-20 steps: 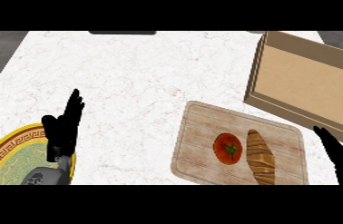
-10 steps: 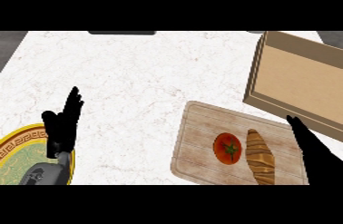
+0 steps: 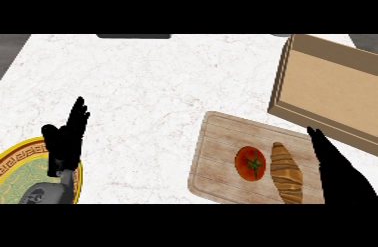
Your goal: Pick the croissant from the cutting board and place it in the cardboard box
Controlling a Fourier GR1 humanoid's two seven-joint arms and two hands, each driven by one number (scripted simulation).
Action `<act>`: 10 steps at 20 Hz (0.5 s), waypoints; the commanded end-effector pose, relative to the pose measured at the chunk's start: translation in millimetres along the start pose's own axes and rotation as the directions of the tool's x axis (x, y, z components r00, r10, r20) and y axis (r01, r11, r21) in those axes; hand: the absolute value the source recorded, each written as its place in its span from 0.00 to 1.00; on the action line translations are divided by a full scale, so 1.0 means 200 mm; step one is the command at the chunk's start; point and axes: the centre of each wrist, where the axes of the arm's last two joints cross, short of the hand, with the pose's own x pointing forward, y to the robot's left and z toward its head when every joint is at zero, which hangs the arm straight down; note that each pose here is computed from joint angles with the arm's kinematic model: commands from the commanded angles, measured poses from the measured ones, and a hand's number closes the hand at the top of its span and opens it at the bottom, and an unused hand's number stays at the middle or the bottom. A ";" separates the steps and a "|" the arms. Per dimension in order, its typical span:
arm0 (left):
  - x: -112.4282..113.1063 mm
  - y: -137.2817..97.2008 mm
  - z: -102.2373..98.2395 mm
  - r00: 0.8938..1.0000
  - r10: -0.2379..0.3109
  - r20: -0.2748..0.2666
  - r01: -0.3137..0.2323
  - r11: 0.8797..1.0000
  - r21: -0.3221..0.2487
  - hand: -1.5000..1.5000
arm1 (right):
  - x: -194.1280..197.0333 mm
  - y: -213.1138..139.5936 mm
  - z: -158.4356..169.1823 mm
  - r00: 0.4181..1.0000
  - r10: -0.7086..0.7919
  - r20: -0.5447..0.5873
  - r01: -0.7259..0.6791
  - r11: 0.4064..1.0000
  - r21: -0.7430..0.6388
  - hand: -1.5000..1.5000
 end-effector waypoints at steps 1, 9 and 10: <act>0.05 -0.07 0.01 1.000 0.023 0.012 -0.023 1.000 -0.011 0.50 | 0.10 0.01 0.00 0.980 0.050 -0.191 -0.045 0.999 0.027 0.00; 0.06 -0.04 -0.02 1.000 0.008 -0.001 -0.008 1.000 -0.009 0.50 | 0.04 0.05 -0.19 0.964 0.077 -0.256 -0.071 0.997 0.033 0.00; -0.06 -0.01 0.02 1.000 -0.012 0.010 0.011 1.000 0.008 0.50 | 0.05 0.01 -0.13 0.965 0.086 -0.246 -0.077 0.996 0.045 0.00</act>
